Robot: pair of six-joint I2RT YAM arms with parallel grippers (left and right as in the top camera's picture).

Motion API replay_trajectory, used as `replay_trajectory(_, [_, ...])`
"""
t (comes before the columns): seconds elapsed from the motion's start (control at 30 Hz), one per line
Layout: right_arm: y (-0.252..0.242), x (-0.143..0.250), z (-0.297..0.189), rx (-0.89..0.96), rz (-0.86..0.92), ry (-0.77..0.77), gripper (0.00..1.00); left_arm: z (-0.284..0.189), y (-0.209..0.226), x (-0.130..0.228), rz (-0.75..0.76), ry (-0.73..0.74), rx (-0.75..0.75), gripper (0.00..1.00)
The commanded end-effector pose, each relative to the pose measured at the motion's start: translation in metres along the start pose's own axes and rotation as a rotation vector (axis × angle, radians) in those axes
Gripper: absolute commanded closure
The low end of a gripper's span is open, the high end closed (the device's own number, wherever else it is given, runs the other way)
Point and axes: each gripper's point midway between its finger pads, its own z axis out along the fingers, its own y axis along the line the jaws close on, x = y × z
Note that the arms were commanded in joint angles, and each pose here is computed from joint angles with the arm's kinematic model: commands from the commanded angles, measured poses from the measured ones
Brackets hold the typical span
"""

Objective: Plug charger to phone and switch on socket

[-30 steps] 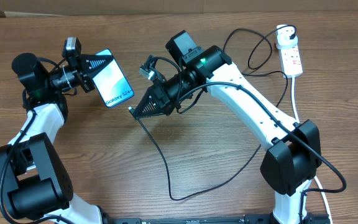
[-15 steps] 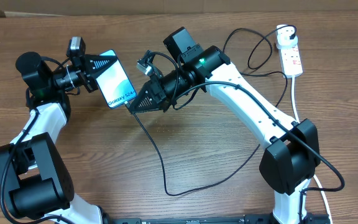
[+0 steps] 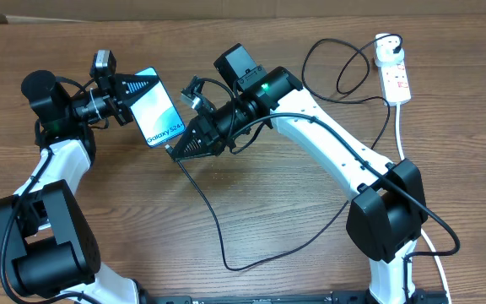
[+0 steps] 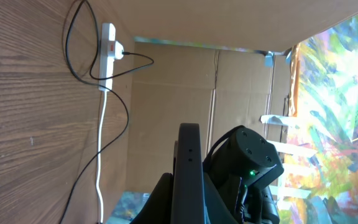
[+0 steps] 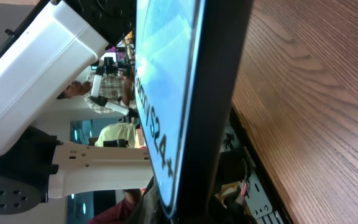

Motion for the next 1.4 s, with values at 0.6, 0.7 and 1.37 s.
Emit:
replay_trajectory(0.6, [0.002,-0.01,-0.024,-0.01,0.002,-0.057,0.96,0.001,-0.01,-0.007,0.022,-0.045,0.003,0.96])
replay_trajectory(0.7, [0.002,-0.011,-0.025,-0.009,-0.006,-0.062,0.96,0.001,-0.01,-0.009,0.022,-0.057,0.003,0.96])
replay_trajectory(1.37, [0.006,-0.009,-0.025,-0.032,-0.003,-0.052,0.96,0.0,-0.01,-0.014,0.019,-0.086,0.003,0.96])
